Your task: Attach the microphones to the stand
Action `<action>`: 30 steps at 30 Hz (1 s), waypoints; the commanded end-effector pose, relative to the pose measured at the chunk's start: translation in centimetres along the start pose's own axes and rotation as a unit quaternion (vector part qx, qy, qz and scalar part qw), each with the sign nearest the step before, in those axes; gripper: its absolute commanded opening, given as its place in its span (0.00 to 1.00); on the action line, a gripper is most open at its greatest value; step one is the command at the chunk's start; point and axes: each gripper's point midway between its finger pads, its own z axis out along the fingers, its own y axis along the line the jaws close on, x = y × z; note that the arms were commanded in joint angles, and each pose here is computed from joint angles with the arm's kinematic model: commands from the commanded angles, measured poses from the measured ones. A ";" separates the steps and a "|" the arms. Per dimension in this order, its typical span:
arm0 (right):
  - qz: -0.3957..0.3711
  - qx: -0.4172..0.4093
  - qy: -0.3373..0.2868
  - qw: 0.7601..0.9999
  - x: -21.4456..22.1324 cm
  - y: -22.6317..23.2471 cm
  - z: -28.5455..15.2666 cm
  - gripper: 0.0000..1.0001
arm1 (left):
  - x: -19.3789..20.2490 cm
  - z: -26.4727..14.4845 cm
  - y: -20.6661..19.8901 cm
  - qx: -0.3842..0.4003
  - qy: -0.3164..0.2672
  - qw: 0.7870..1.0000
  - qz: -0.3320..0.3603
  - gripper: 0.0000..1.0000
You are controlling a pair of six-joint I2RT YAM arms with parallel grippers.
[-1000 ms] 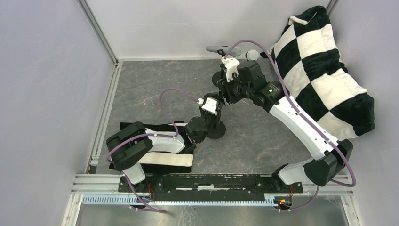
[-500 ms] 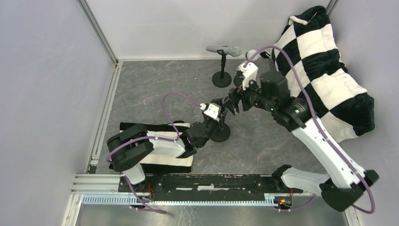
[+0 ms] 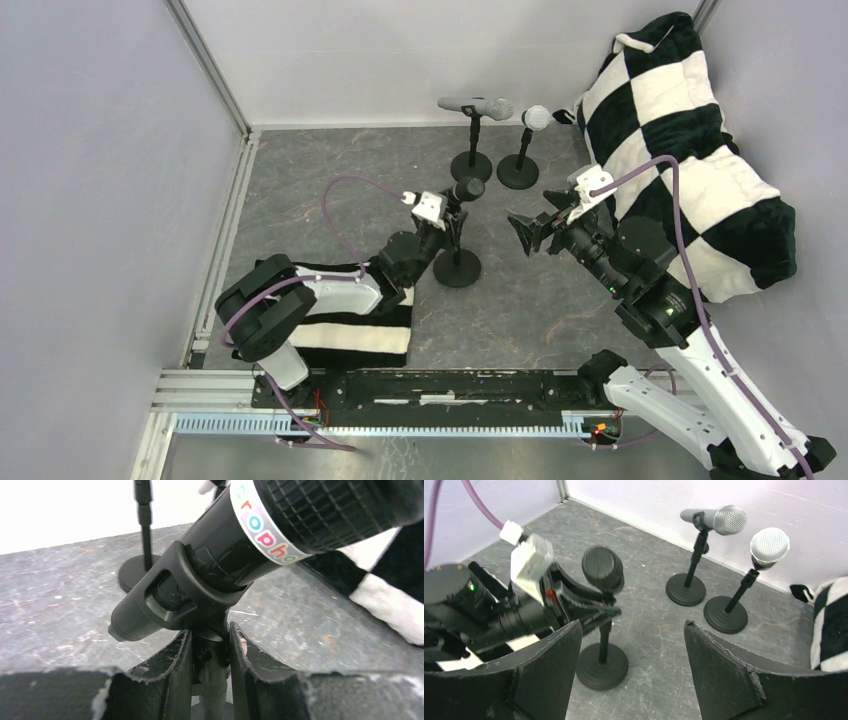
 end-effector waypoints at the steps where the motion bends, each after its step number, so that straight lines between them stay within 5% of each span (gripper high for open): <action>1: -0.016 0.045 -0.038 0.998 -0.6 -1.7 0.0 0.81 | -1.4 2.5 5.5 -0.043 0.013 0.999 0.029 0.02; 9: -0.054 0.064 -0.023 0.996 1.8 -2.6 -0.1 0.81 | -5.5 8.1 12.1 -0.103 -0.031 0.991 0.077 0.02; 25: -0.081 0.067 -0.005 0.994 4.8 -2.8 0.8 0.82 | -6.3 19.6 21.3 -0.131 -0.092 0.982 0.099 0.03; 27: -0.086 0.064 -0.002 0.994 5.1 -2.8 0.9 0.82 | -6.1 20.4 21.6 -0.132 -0.097 0.981 0.103 0.11; 30: -0.090 0.064 0.002 0.994 5.3 -2.8 1.0 0.82 | -5.7 21.1 21.1 -0.114 -0.099 0.983 0.102 0.42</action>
